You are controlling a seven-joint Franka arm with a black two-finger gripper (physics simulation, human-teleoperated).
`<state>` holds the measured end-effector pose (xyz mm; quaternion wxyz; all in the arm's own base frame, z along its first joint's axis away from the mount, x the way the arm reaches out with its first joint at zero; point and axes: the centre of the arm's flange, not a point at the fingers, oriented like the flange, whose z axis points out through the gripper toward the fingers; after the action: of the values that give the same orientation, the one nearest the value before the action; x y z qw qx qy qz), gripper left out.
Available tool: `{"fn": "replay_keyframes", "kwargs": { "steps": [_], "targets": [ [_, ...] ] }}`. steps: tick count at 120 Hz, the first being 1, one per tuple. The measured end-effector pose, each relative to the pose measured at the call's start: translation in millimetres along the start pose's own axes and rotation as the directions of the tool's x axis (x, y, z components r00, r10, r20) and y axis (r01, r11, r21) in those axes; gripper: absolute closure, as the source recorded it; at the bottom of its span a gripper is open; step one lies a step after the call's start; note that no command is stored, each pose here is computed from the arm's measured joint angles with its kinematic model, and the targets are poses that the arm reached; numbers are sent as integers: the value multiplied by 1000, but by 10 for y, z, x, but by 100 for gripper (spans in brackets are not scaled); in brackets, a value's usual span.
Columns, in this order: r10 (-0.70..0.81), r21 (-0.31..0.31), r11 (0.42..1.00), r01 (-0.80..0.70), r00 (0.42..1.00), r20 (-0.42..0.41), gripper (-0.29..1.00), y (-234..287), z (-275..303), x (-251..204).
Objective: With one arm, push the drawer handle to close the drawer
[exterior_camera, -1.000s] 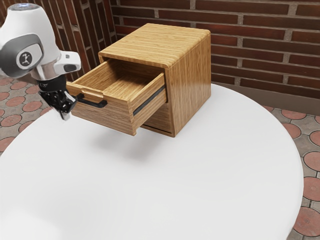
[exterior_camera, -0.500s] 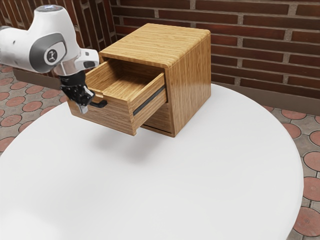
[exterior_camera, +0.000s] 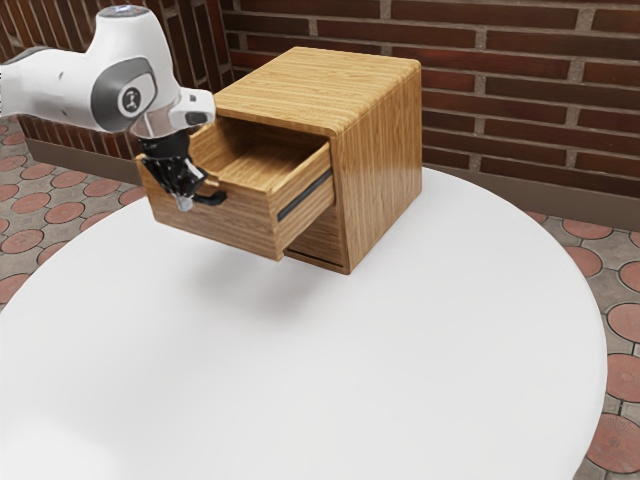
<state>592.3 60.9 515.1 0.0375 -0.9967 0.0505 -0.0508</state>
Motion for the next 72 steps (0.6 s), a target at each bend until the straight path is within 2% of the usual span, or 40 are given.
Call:
{"fn": "replay_keyframes", "kwargs": {
  "steps": [26,72],
  "targets": [
    [31,0,1000,-31,999,-9,79,18,-40,276],
    [61,-7,998,-61,998,23,79,20,37,680]
  ]
}}
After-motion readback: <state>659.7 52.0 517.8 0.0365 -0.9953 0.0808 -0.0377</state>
